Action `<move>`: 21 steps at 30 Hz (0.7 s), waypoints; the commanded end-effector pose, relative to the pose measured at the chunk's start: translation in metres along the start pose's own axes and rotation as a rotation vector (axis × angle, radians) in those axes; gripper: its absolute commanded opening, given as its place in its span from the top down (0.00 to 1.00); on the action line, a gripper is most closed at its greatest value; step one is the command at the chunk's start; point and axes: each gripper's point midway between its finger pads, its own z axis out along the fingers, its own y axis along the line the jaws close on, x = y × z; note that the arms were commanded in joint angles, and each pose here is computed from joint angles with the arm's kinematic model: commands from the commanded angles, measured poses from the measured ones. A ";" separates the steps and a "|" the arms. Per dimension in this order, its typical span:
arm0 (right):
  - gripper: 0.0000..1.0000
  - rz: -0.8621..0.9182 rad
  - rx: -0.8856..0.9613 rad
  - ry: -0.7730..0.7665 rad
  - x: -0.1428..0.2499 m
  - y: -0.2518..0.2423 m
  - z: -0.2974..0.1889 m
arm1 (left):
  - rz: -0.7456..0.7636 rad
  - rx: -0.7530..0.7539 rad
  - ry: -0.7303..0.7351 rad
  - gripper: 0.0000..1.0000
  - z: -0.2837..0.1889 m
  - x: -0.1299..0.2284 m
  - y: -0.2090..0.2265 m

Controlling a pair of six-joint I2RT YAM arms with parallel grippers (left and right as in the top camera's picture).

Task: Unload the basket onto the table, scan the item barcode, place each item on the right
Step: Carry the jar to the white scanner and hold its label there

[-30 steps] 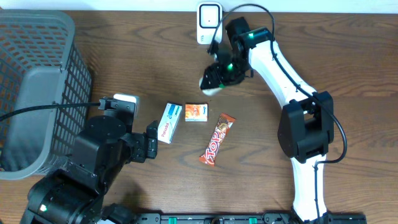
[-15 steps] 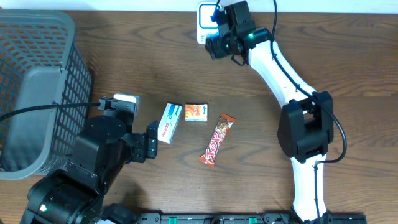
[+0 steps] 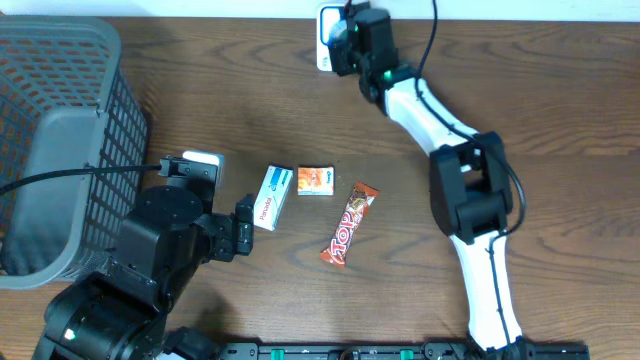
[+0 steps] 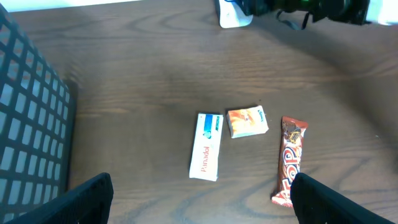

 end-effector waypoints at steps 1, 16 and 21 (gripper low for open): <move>0.38 0.007 0.097 -0.046 -0.013 -0.014 -0.003 | -0.015 -0.002 -0.005 0.09 -0.002 0.000 0.001; 0.38 0.000 0.069 -0.188 -0.048 0.000 -0.007 | -0.015 -0.002 -0.005 0.09 -0.002 0.000 0.001; 0.36 -0.012 0.055 -0.228 -0.057 0.010 -0.009 | -0.015 -0.002 -0.005 0.09 -0.002 0.000 0.001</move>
